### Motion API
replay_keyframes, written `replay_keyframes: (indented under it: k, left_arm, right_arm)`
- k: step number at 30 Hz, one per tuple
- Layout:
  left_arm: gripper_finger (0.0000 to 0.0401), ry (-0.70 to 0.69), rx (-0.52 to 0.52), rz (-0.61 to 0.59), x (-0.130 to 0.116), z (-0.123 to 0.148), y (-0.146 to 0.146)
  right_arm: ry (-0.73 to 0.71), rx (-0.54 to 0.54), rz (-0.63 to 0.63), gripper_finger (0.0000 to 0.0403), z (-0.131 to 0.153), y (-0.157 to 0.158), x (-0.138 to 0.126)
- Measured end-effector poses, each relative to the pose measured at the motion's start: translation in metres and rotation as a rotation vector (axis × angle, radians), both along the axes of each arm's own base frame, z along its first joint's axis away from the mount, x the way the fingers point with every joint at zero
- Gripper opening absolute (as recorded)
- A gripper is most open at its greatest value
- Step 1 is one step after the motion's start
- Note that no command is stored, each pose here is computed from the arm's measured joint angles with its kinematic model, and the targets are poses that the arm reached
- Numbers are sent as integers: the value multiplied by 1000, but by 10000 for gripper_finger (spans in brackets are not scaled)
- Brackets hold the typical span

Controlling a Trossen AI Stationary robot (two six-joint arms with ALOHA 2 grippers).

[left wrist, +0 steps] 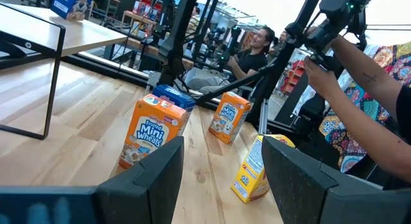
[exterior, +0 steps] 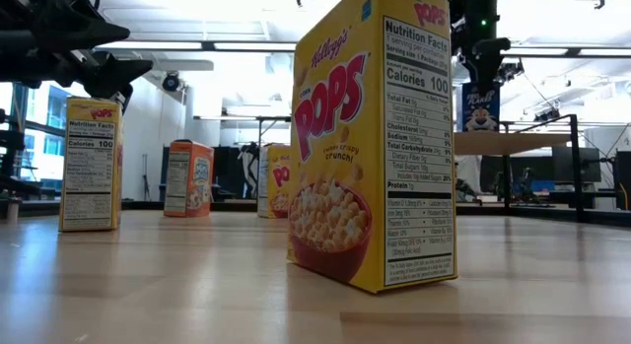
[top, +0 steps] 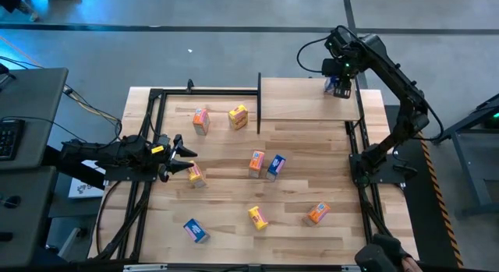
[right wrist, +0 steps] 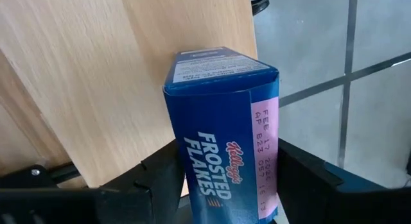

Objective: Stack cereal on shelf
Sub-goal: Put the top right blue cereal box on the shelf

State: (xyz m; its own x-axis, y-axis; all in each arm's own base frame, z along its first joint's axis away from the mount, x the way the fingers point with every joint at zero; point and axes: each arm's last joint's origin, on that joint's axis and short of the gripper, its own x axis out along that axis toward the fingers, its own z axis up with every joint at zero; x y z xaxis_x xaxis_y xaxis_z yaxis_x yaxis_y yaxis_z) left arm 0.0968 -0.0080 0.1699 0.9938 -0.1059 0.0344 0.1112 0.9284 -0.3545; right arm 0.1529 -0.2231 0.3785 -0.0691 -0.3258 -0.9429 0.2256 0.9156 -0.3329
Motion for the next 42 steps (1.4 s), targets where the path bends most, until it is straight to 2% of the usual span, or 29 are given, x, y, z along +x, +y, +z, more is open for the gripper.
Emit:
replay_keyframes:
  k: [10,23,42]
  left_arm:
    - [200,0,0,0,0,0,0]
    - [200,0,0,0,0,0,0]
    - [200,0,0,0,0,0,0]
  right_arm:
    - [-18,-2,-35,239,0,-5,-5]
    - [-1,-42,-51,241,5,-1,-9]
    - [-164,-227,-74,240,46,37,-34]
